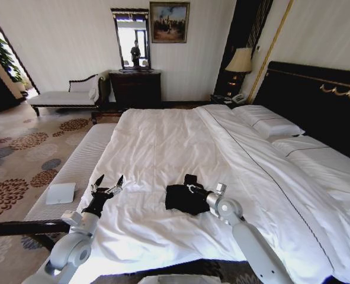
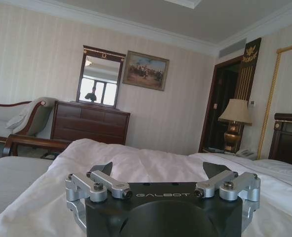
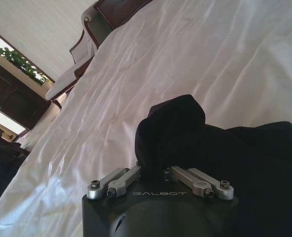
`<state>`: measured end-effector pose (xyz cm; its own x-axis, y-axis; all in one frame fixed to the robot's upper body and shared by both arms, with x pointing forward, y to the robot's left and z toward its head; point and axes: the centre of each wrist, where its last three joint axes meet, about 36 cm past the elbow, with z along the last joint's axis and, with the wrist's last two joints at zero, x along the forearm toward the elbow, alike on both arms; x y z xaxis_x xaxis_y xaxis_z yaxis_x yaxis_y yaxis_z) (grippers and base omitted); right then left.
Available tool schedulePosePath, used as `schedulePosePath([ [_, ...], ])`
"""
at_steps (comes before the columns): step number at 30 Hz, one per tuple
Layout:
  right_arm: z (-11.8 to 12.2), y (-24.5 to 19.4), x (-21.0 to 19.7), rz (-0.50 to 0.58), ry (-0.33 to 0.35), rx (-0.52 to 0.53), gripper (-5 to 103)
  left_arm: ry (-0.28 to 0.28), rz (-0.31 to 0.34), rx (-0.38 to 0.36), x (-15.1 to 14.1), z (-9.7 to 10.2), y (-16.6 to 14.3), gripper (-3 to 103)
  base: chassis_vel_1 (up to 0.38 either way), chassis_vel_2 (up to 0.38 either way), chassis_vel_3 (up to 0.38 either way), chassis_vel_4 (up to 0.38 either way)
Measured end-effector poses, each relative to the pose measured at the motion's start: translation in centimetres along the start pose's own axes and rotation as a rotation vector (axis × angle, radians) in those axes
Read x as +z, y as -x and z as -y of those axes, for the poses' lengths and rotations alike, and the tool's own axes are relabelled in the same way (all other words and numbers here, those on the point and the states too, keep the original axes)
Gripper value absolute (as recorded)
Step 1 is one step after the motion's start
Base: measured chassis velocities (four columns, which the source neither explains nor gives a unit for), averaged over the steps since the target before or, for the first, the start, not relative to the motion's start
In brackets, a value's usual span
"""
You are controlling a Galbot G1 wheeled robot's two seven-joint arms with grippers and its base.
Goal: Fold the clothes on the bed.
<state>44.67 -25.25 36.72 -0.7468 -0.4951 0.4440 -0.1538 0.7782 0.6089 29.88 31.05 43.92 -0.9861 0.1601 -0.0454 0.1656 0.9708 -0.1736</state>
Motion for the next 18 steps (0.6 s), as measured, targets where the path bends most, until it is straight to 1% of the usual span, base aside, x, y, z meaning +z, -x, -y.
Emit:
schedulePosePath([
  [2,0.0,0.1,0.4,-0.008,-0.009,0.001,8,0.000,0.000,0.000,0.0,0.0,0.0,100,0.000,0.000,0.000,0.000],
  [3,0.0,0.2,0.6,-0.014,-0.019,0.000,4,0.000,0.000,0.000,0.0,0.0,0.0,100,0.000,0.000,0.000,0.000],
  [5,-0.3,0.1,1.0,-0.022,-0.035,-0.004,13,0.000,0.000,0.000,0.0,0.0,0.0,100,0.000,0.000,0.000,0.000],
  [6,-0.8,0.1,1.1,-0.018,-0.046,-0.014,13,0.000,0.000,0.000,0.0,0.0,0.0,100,0.000,0.000,0.000,0.000],
  [7,-0.8,0.1,1.1,-0.018,-0.046,-0.014,13,0.000,0.000,0.000,0.0,0.0,0.0,100,0.000,0.000,0.000,0.000],
  [11,-3.2,0.3,1.5,0.015,-0.081,-0.057,35,0.000,0.000,0.000,0.0,0.0,0.0,100,0.000,0.000,0.000,0.000],
  [12,-3.2,0.3,1.5,0.015,-0.081,-0.057,35,0.000,0.000,0.000,0.0,0.0,0.0,100,0.000,0.000,0.000,0.000],
  [13,-3.7,0.4,1.6,0.011,-0.091,-0.067,40,0.000,0.000,0.000,0.0,0.0,0.0,100,0.000,0.000,0.000,0.000],
  [14,-4.0,0.5,1.9,0.006,-0.100,-0.072,40,0.000,0.000,0.000,0.0,0.0,0.0,100,0.000,0.000,0.000,0.000],
  [17,-5.1,0.7,2.4,-0.011,-0.122,-0.091,57,0.000,0.000,0.000,0.0,0.0,0.0,100,0.000,0.000,0.000,0.000],
  [18,-5.4,0.5,2.8,-0.024,-0.146,-0.096,57,0.000,0.000,0.000,0.0,0.0,0.0,100,0.000,0.000,0.000,0.000],
])
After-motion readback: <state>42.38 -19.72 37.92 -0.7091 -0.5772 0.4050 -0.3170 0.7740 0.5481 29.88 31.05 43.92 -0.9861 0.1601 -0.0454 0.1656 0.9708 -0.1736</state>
